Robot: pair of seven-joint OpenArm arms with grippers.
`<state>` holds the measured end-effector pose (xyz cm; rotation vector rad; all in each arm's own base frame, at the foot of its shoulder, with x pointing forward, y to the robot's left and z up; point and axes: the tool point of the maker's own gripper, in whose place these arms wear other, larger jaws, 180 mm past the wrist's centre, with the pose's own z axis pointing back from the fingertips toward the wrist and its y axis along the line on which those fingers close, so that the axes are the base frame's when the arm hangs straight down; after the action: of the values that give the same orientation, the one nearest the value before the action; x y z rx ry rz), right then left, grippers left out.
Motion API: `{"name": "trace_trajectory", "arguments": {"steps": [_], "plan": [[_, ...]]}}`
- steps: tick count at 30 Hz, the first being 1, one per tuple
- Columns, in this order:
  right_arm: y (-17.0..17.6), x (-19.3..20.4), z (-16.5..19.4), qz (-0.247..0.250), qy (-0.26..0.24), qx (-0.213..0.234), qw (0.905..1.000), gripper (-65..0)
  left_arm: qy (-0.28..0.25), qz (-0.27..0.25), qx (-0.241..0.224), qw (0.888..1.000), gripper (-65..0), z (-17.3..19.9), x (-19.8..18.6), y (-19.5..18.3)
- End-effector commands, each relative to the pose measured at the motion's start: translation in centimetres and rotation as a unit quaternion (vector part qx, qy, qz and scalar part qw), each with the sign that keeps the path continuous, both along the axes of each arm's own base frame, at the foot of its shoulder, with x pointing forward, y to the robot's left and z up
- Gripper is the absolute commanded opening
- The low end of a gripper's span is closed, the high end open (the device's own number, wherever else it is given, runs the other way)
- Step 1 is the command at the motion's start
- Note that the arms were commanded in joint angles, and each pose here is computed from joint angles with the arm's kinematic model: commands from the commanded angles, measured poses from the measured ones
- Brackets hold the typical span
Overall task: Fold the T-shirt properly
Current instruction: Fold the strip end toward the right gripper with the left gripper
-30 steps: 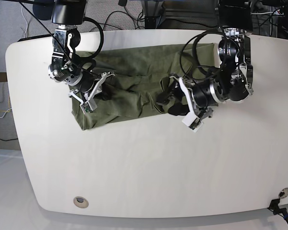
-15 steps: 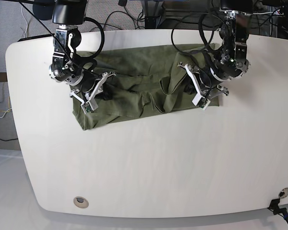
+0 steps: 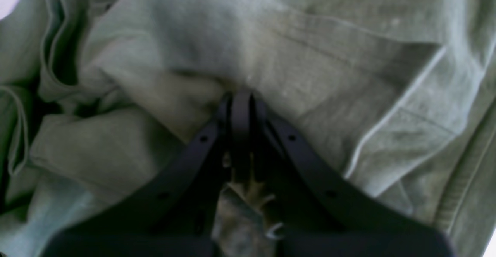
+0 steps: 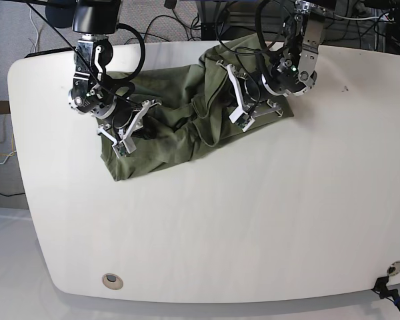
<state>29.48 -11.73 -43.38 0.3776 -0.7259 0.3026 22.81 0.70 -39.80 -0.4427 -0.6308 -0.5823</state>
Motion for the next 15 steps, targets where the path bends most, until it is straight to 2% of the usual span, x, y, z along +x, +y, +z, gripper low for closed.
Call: {"name": "trace_trajectory", "arguments": {"steps": [1,4,8,15], "plan": [[-1.2,-2.5,-2.5,0.017,0.066,-0.055,0.9962,-65.0,-0.023,-0.004,-0.016,1.000,-65.0,1.4,0.7,-0.6],[-1.3,-2.5,-2.5,0.015,0.066,-0.055,0.9962,-65.0,-0.026,0.000,-0.008,1.000,-65.0,1.3,1.1,0.0],[-1.3,-2.5,-2.5,0.015,0.066,-0.055,0.9962,-65.0,-0.029,0.016,0.021,0.999,-65.0,1.0,1.6,3.2],[-1.2,-2.5,-2.5,0.016,0.067,-0.056,0.9961,-65.0,-0.020,-0.028,0.042,0.999,-65.0,0.5,-1.8,4.2]]}}
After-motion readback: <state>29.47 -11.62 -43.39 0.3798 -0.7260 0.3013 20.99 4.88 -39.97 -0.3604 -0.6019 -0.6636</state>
